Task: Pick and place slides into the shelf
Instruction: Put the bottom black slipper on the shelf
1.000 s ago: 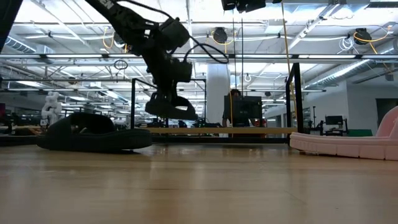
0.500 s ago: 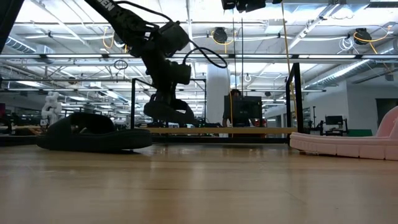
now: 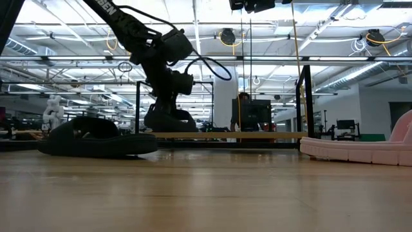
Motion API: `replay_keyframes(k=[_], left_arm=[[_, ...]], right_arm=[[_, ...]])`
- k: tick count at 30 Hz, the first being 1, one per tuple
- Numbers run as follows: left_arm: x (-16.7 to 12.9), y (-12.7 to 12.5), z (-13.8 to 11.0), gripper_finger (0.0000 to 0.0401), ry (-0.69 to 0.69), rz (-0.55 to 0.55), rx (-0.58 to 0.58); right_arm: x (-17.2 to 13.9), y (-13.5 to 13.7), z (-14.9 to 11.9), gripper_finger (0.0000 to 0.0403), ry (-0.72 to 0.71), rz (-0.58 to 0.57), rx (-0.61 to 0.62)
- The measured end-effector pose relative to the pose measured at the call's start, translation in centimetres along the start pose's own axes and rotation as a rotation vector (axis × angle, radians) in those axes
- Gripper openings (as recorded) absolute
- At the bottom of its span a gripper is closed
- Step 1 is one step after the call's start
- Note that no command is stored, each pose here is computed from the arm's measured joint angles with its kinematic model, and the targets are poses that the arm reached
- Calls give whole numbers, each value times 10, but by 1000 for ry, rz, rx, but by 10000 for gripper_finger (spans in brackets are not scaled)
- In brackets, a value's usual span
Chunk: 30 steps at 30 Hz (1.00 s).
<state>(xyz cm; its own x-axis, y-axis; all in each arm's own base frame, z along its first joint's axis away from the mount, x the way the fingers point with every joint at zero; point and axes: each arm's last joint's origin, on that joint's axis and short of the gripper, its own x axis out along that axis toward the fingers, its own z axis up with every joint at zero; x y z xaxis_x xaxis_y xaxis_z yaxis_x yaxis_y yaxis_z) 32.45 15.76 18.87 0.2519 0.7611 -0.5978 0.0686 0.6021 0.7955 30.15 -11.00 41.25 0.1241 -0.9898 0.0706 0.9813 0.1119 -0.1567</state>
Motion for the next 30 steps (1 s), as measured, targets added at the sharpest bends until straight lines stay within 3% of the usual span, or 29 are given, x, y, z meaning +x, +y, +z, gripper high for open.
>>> replay_keyframes(k=[16,30], left_arm=[[-3,-13,-1,0,21,23,39],[-14,-5,-3,0,-9,16,49]], right_arm=[[0,0,0,96,0,0,1],[0,0,0,96,0,0,8]])
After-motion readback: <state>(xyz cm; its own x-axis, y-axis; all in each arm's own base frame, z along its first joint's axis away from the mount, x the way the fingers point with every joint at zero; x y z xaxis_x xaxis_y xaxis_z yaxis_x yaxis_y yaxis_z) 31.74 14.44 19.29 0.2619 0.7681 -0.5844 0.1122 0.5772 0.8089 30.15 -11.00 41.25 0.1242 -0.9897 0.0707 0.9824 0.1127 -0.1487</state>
